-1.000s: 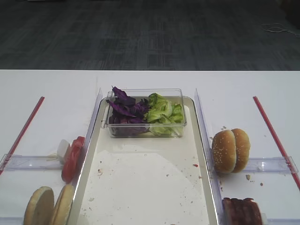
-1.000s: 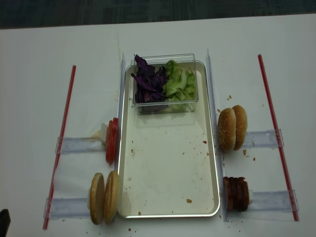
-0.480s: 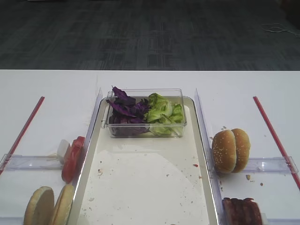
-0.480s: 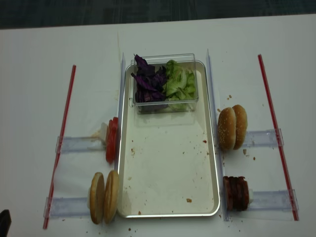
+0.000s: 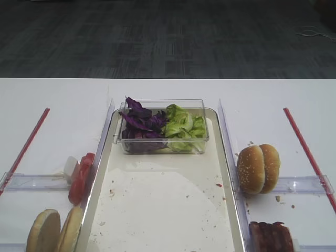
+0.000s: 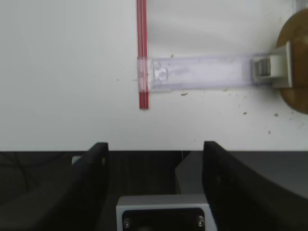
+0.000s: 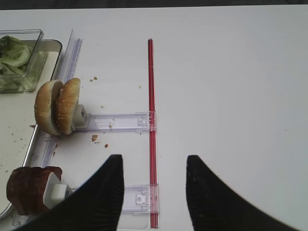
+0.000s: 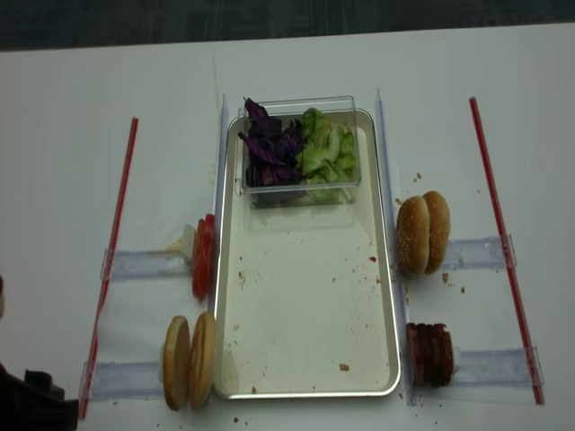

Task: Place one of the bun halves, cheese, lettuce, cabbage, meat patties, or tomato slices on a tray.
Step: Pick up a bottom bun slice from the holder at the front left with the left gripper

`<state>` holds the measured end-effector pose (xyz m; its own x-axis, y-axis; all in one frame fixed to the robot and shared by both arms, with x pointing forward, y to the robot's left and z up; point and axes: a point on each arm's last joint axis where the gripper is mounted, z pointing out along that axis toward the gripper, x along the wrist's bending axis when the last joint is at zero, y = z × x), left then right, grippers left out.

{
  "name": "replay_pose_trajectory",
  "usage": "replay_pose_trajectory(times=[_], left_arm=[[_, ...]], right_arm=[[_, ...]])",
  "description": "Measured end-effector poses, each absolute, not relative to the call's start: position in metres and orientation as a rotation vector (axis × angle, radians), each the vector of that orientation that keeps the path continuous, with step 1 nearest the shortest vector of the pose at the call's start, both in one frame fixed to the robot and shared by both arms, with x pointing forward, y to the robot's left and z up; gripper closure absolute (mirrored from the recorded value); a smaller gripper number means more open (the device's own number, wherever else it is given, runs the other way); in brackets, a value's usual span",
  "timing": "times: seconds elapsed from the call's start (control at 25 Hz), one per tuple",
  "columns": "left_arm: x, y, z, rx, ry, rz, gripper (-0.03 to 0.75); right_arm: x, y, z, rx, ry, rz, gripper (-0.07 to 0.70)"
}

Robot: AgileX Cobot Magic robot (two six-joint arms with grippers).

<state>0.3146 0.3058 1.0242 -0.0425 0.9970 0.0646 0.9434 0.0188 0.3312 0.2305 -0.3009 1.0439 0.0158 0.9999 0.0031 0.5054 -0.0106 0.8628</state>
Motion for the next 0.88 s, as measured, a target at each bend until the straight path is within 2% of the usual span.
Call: replay_pose_trajectory(times=[0.24, 0.72, 0.88], left_arm=[[0.345, 0.304, 1.006, 2.186, 2.163, 0.270, 0.291], [0.362, 0.302, 1.002, 2.152, 2.119, 0.313, 0.291], [0.380, 0.301, 0.996, 2.175, 2.150, 0.265, 0.291]], right_arm=[[0.231, -0.301, 1.044, 1.600, 1.573, 0.904, 0.276], [0.231, -0.301, 1.044, 1.600, 1.573, 0.904, 0.276], [0.231, -0.301, 1.044, 1.600, 1.573, 0.904, 0.276]])
